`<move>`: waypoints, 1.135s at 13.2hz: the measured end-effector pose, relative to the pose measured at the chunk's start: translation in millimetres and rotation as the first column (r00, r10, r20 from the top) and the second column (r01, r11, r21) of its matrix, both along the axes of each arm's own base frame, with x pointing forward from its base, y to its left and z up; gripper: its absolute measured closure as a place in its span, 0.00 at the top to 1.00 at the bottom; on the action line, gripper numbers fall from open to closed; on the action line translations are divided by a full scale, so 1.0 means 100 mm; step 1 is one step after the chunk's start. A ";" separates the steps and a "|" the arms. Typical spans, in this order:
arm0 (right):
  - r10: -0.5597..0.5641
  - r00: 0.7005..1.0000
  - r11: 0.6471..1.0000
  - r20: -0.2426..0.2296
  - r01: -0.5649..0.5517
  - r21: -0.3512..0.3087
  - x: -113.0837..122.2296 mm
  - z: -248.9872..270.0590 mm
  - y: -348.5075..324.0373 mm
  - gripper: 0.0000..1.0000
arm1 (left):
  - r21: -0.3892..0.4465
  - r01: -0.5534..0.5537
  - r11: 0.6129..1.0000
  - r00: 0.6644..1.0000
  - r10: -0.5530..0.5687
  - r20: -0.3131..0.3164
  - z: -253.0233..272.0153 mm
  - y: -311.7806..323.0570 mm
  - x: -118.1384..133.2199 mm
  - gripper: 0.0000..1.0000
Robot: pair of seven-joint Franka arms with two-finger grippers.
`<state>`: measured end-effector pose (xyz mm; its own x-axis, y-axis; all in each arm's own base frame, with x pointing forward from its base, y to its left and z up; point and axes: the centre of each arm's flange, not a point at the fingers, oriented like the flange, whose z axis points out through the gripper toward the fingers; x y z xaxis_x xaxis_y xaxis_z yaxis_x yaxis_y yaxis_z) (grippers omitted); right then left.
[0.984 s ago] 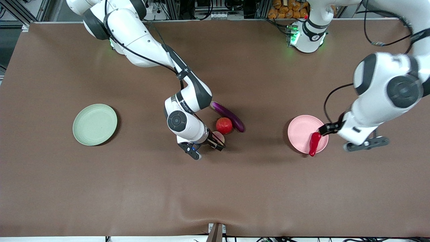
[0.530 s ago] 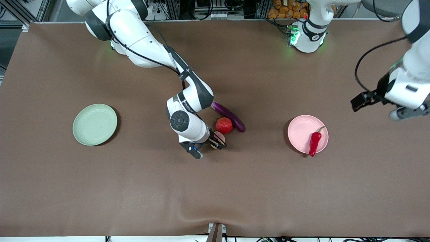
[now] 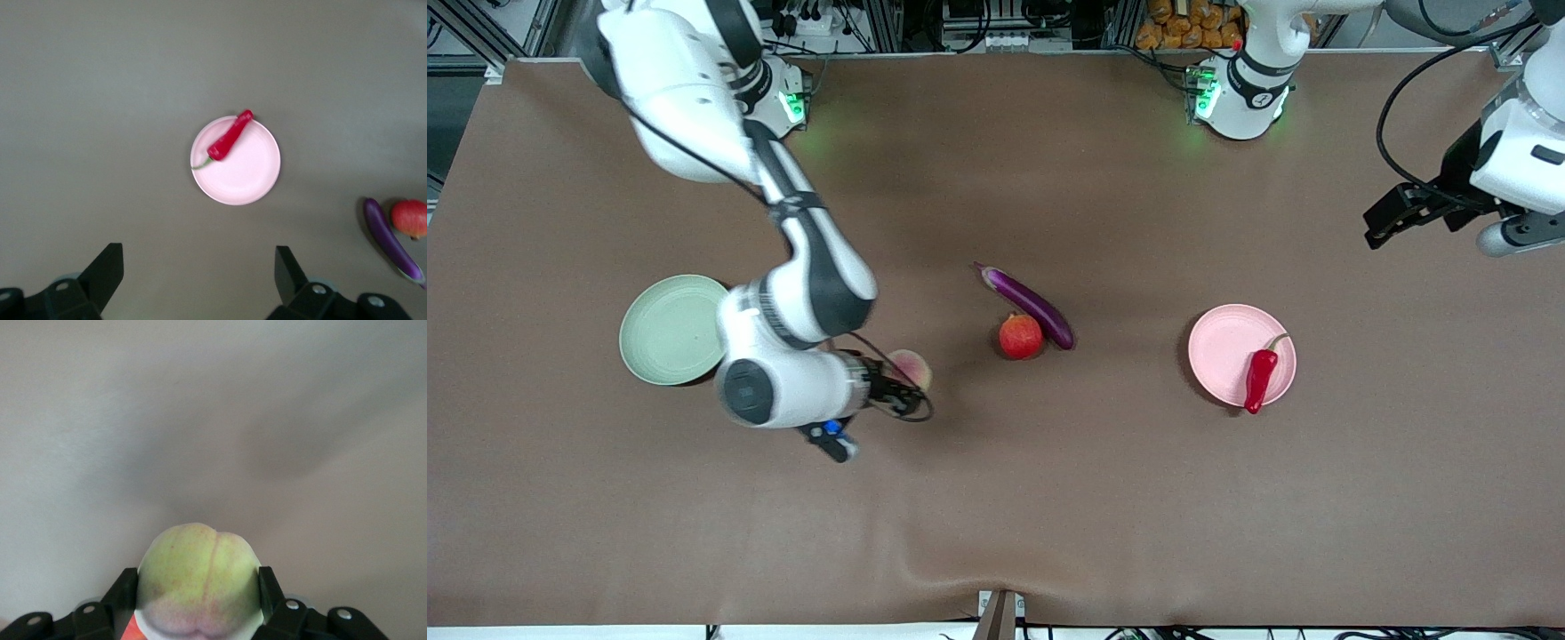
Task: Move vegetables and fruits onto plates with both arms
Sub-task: 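Carry the peach onto the green plate with the right gripper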
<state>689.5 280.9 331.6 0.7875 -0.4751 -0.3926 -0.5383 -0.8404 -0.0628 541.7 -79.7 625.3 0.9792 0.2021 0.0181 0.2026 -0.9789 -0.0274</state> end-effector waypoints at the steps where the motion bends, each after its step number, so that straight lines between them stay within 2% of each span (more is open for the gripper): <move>1: 0.058 0.998 0.998 -0.014 -0.057 0.007 0.01 0.19 -0.29 0.78 | -0.020 0.013 1.000 1.000 -0.013 -0.024 -0.09 -0.10 -0.02 1.00; 3: 0.139 0.989 0.990 -0.047 -0.139 0.004 -0.01 0.39 -0.81 0.78 | -0.033 0.026 0.999 0.996 -0.029 -0.090 -0.40 -0.53 -0.10 1.00; 6: 0.234 0.970 0.971 -0.062 -0.237 -0.033 -0.15 0.22 -1.35 0.78 | -0.008 -0.094 0.996 0.987 0.092 -0.134 -1.08 -1.66 -0.31 1.00; 9: 0.334 0.942 0.942 -0.014 -0.334 -0.038 -0.50 -0.13 -1.81 0.78 | -0.037 -0.258 0.965 0.959 0.252 -0.130 -2.12 -2.47 -0.55 1.00; 11: 0.414 0.910 0.910 -0.005 -0.414 -0.015 -0.75 -0.36 -2.36 0.78 | -0.006 -0.342 0.940 0.930 0.338 -0.142 -2.75 -2.86 -0.81 1.00; 13: 0.461 0.887 0.886 0.025 -0.462 0.036 -0.96 -0.58 -3.06 0.78 | 0.021 -0.423 0.906 0.897 0.422 -0.128 -3.11 -3.25 -1.02 1.00; 15: 0.479 0.877 0.874 0.043 -0.481 0.071 -1.12 -0.73 -3.53 0.78 | 0.023 -0.485 0.874 0.868 0.484 -0.114 -3.34 -3.59 -1.18 1.00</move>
<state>577.5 -72.1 258.8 0.9202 -0.0048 -0.3913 -0.0672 -0.9870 -0.1458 423.6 -438.5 290.8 0.7535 0.6514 -0.0886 0.6473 -0.7587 -0.0728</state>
